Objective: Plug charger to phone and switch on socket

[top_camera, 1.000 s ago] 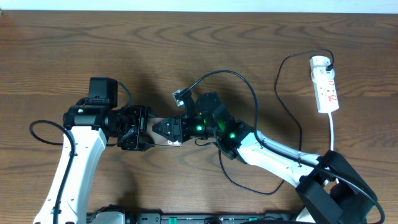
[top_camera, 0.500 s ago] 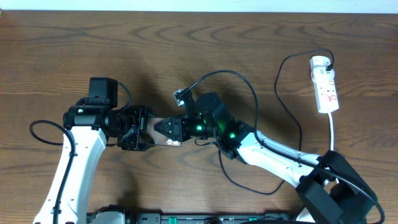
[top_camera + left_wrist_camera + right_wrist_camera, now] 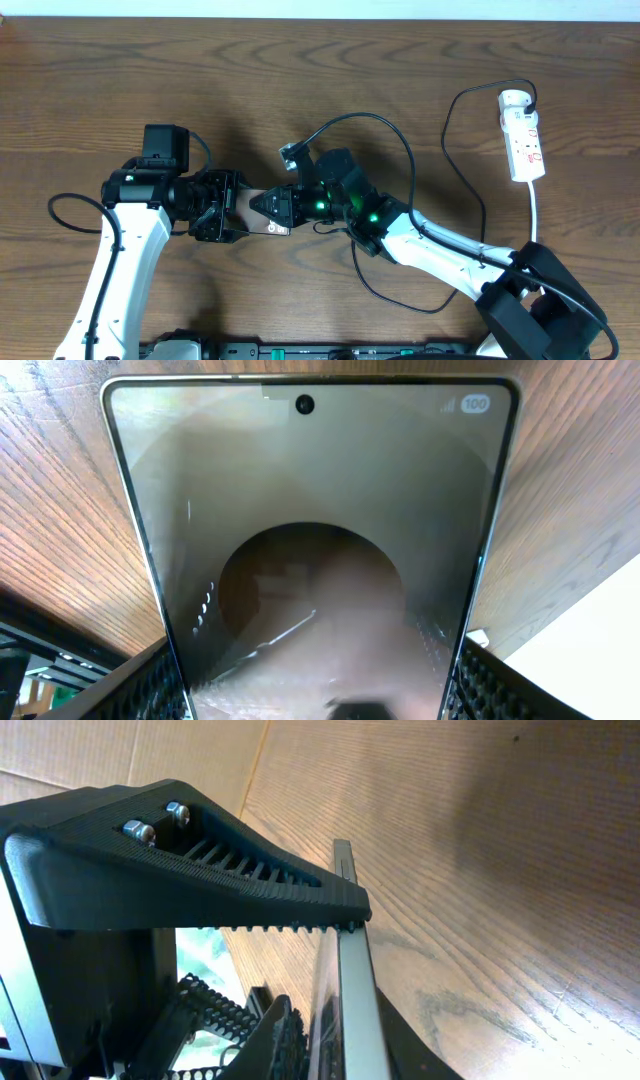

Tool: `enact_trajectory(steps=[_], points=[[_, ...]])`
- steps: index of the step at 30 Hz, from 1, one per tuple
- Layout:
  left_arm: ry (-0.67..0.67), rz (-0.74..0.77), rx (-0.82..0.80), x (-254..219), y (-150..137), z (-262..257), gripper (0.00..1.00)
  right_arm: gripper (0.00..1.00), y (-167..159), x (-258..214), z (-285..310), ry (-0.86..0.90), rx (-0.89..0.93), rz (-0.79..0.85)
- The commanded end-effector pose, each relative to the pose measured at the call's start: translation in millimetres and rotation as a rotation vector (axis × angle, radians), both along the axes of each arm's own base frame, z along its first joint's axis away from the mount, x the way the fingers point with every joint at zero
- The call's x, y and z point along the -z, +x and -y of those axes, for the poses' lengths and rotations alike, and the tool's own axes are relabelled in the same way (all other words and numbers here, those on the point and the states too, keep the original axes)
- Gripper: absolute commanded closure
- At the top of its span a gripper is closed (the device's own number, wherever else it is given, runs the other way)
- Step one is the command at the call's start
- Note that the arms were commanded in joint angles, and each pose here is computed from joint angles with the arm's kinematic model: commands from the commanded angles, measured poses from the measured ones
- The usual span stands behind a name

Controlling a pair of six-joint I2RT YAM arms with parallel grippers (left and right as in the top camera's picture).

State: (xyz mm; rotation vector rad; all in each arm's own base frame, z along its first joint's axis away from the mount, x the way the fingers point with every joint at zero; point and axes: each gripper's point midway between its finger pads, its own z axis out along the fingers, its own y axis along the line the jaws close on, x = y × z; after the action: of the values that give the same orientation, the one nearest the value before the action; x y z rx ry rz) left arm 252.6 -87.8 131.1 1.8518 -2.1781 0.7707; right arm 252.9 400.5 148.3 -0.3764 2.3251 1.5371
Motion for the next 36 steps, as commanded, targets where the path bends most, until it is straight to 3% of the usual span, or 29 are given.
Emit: enact_trajectory(steps=[1, 8, 16, 17, 18, 20, 21, 22, 28, 36], points=[[-0.054, 0.022, 0.023, -10, -1, 11, 0.93, 0.82, -14, -7, -9, 0.02, -0.057, 0.008], [-0.052, 0.026, 0.029, -10, 0, 11, 0.93, 0.96, -14, -6, -9, 0.018, -0.057, 0.005], [-0.052, 0.026, 0.029, -10, 0, 11, 0.91, 0.99, -14, -6, -9, 0.018, -0.057, 0.005], [-0.051, 0.028, 0.032, -10, 0, 11, 0.83, 0.99, -14, -6, -9, 0.018, -0.057, 0.005], [-0.051, 0.028, 0.032, -10, 0, 11, 0.66, 0.99, -14, -6, -9, 0.018, -0.056, 0.005], [-0.047, 0.037, 0.047, -10, 0, 11, 0.43, 0.99, -14, -6, -9, 0.018, -0.056, 0.006], [-0.046, 0.04, 0.052, -10, 0, 11, 0.25, 0.99, -14, -6, -9, 0.018, -0.056, 0.005], [-0.045, 0.042, 0.054, -10, 0, 11, 0.15, 0.99, -13, -6, -8, 0.018, -0.055, 0.006], [-0.051, 0.045, 0.047, -11, 1, 8, 0.11, 0.99, -7, -2, -2, -0.001, -0.038, -0.003], [-0.177, 0.113, 0.099, -27, 4, 14, 0.1, 0.99, 26, 4, 24, -0.023, 0.053, -0.022]])
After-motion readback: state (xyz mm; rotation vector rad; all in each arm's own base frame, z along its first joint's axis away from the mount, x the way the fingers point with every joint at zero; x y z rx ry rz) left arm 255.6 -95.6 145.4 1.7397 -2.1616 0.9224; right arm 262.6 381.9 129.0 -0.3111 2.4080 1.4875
